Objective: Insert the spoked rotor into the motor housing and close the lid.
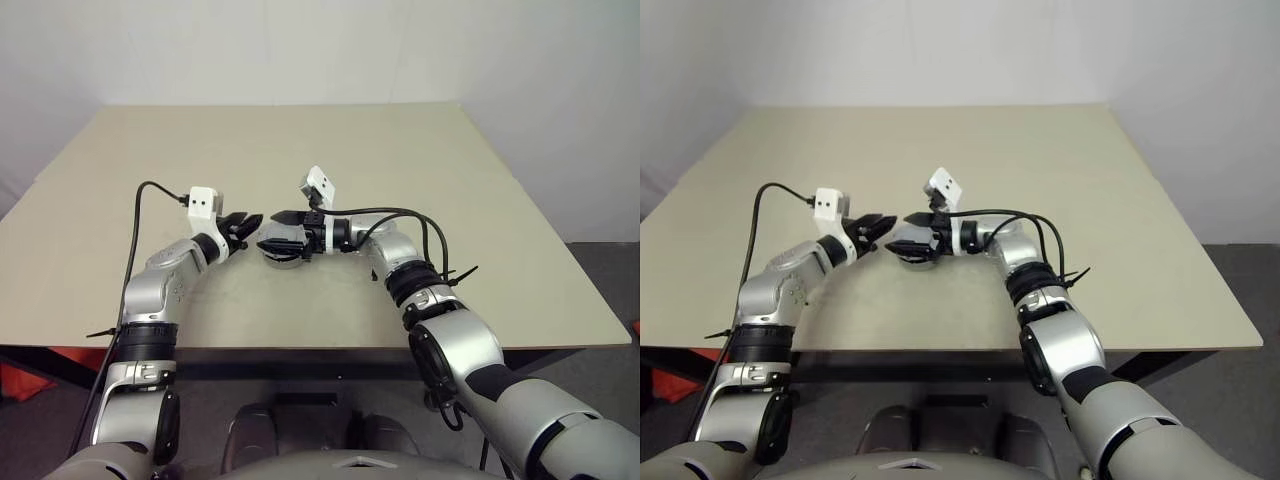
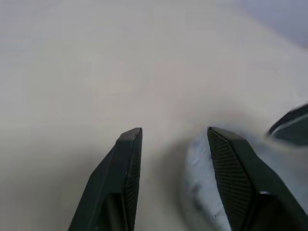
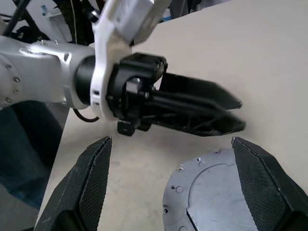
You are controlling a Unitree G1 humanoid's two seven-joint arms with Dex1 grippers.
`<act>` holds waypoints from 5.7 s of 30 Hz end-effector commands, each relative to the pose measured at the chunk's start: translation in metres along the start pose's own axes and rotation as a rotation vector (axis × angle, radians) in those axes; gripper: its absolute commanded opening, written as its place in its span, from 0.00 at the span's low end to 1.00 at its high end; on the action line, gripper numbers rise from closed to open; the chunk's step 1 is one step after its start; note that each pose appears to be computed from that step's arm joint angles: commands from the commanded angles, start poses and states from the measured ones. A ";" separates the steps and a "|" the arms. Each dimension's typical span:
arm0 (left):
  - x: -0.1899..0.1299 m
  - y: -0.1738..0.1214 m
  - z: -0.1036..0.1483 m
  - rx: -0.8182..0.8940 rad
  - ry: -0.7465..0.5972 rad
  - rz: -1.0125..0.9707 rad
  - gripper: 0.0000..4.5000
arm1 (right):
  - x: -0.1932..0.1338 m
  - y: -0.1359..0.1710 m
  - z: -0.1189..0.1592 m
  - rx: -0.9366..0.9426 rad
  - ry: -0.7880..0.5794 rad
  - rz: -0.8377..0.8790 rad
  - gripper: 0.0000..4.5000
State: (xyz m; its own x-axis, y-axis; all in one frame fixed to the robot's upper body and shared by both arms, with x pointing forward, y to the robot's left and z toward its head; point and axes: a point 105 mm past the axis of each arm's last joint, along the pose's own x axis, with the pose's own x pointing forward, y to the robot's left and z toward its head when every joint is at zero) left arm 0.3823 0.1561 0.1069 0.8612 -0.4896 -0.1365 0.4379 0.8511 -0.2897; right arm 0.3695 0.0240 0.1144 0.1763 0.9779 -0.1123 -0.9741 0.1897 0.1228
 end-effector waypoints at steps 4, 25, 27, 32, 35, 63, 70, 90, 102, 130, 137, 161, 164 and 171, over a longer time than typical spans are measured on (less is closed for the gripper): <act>0.006 -0.005 0.011 -0.050 -0.018 -0.039 0.51 | 0.000 -0.004 0.016 -0.044 -0.047 -0.027 1.00; 0.008 -0.016 -0.023 -0.104 0.134 -0.081 0.51 | -0.002 -0.023 0.022 -0.050 -0.065 -0.167 1.00; 0.006 -0.014 -0.023 -0.101 0.134 -0.075 0.51 | -0.002 -0.023 0.021 -0.049 -0.062 -0.173 1.00; 0.001 -0.007 -0.015 -0.080 0.102 -0.054 0.42 | -0.004 -0.025 0.018 -0.047 -0.051 -0.184 1.00; -0.001 -0.004 -0.013 -0.085 0.086 -0.045 0.24 | -0.003 -0.026 0.017 -0.047 -0.047 -0.190 1.00; -0.007 -0.008 -0.020 -0.122 0.127 -0.070 0.00 | -0.004 -0.028 0.015 -0.057 -0.025 -0.208 1.00; -0.019 0.010 -0.016 -0.108 0.105 -0.003 0.00 | -0.003 -0.029 0.014 -0.063 -0.015 -0.208 1.00; -0.037 0.030 -0.004 -0.081 0.047 0.071 0.00 | -0.004 -0.023 -0.008 -0.092 0.080 -0.171 1.00; -0.037 0.031 -0.005 -0.081 0.049 0.078 0.00 | -0.003 -0.024 -0.021 -0.097 0.125 -0.198 1.00; -0.037 0.032 -0.007 -0.075 0.054 0.086 0.00 | -0.005 -0.026 -0.025 -0.125 0.150 -0.207 0.68; -0.037 0.031 -0.007 -0.076 0.056 0.083 0.00 | -0.006 -0.026 -0.027 -0.133 0.167 -0.201 0.68; -0.033 0.025 -0.010 -0.083 0.063 0.061 0.00 | -0.006 -0.026 -0.035 -0.131 0.213 -0.208 0.68; -0.034 0.026 -0.011 -0.084 0.062 0.062 0.00 | -0.007 -0.026 -0.033 -0.137 0.205 -0.203 0.83; -0.033 0.026 -0.010 -0.085 0.061 0.062 0.00 | -0.006 -0.031 -0.029 -0.176 0.197 -0.251 1.00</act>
State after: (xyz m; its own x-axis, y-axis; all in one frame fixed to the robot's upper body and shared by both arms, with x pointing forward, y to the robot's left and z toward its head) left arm 0.3594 0.1918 0.0797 0.8546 -0.4486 -0.2616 0.3372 0.8625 -0.3773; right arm 0.3917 0.0086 0.0770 0.3894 0.8663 -0.3130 -0.9195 0.3854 -0.0773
